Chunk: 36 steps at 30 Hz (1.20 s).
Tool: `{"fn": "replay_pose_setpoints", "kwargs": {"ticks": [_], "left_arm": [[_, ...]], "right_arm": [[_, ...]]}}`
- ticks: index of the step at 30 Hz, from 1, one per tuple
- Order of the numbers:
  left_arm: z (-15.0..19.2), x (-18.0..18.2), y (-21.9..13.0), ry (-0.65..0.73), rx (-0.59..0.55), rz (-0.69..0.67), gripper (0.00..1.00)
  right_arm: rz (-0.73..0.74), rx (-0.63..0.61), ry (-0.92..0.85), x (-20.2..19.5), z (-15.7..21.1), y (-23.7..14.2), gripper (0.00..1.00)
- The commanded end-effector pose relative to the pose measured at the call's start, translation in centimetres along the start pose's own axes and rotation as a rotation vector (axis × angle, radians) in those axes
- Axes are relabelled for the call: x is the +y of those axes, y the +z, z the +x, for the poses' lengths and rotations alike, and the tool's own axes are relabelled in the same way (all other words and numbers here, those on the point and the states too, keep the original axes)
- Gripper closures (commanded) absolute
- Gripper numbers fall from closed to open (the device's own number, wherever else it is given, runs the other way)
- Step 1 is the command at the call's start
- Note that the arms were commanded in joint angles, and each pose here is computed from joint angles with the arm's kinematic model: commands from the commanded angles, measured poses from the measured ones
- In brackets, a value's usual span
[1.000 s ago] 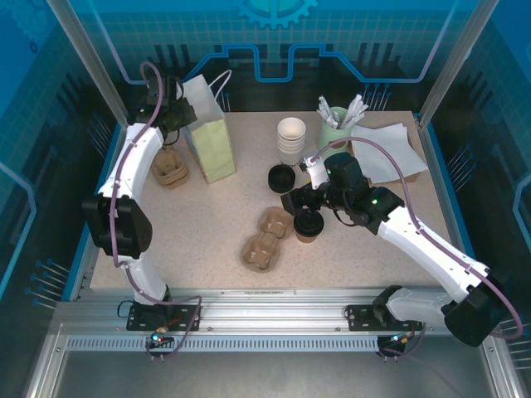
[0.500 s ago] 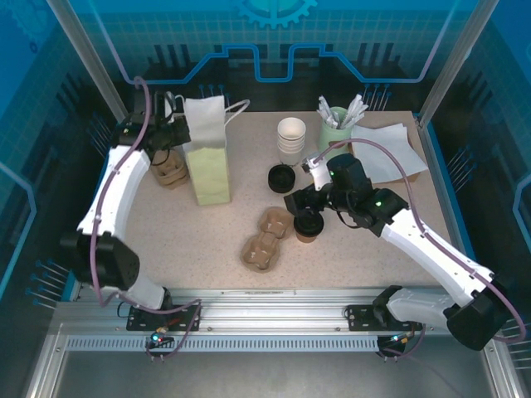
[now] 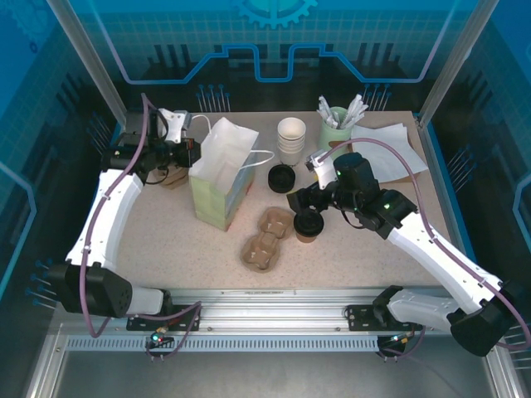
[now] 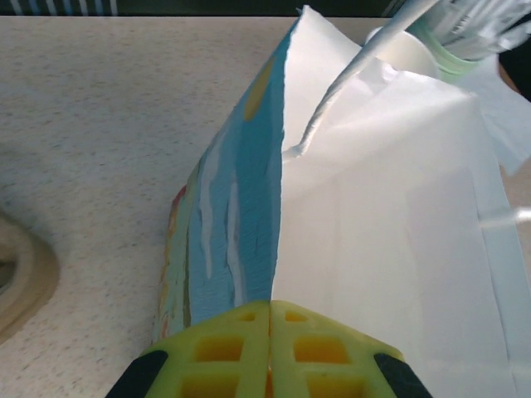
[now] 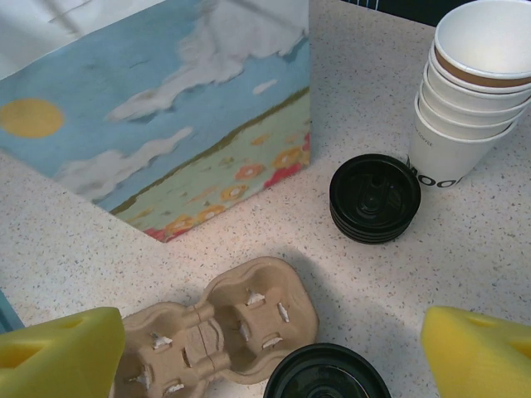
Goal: Pack the takeout coffee
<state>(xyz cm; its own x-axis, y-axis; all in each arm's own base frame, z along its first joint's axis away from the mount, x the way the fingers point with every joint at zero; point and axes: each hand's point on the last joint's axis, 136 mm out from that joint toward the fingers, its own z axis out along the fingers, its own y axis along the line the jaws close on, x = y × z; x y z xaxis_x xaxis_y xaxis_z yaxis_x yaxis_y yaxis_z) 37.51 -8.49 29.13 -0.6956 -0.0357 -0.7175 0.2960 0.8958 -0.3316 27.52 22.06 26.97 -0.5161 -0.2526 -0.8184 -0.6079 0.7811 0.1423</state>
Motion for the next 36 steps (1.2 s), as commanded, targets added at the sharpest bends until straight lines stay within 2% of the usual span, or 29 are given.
{"fn": "replay_pose_setpoints", "kwargs": {"ticks": [1,8,14,22,28,31,36], "left_arm": [[-0.6,-1.1,0.7,0.060,0.000,0.107,1.00],[-1.1,-0.8,2.3,0.083,0.030,0.161,1.00],[-1.8,0.0,3.6,0.112,0.054,0.151,1.00],[-2.9,0.3,4.4,0.150,0.068,0.155,0.91],[-4.0,0.4,4.0,0.167,0.063,0.135,0.74],[-5.0,0.1,2.9,0.160,0.042,0.114,0.59],[-6.1,0.1,-0.7,0.019,-0.041,0.004,0.44]], "right_arm": [[0.009,-0.011,-0.006,-0.3,-0.1,-0.7,0.06],[0.021,-0.008,0.001,-0.5,0.1,-0.9,0.06],[0.026,-0.002,0.007,-0.6,0.2,-0.9,0.06],[0.028,0.004,0.014,-0.7,0.3,-0.7,0.06],[0.034,0.008,0.014,-0.8,0.4,-0.8,0.06],[0.034,0.012,0.016,-0.8,0.5,-0.9,0.06],[0.046,0.040,0.020,-1.0,1.4,-0.9,0.06]]}}
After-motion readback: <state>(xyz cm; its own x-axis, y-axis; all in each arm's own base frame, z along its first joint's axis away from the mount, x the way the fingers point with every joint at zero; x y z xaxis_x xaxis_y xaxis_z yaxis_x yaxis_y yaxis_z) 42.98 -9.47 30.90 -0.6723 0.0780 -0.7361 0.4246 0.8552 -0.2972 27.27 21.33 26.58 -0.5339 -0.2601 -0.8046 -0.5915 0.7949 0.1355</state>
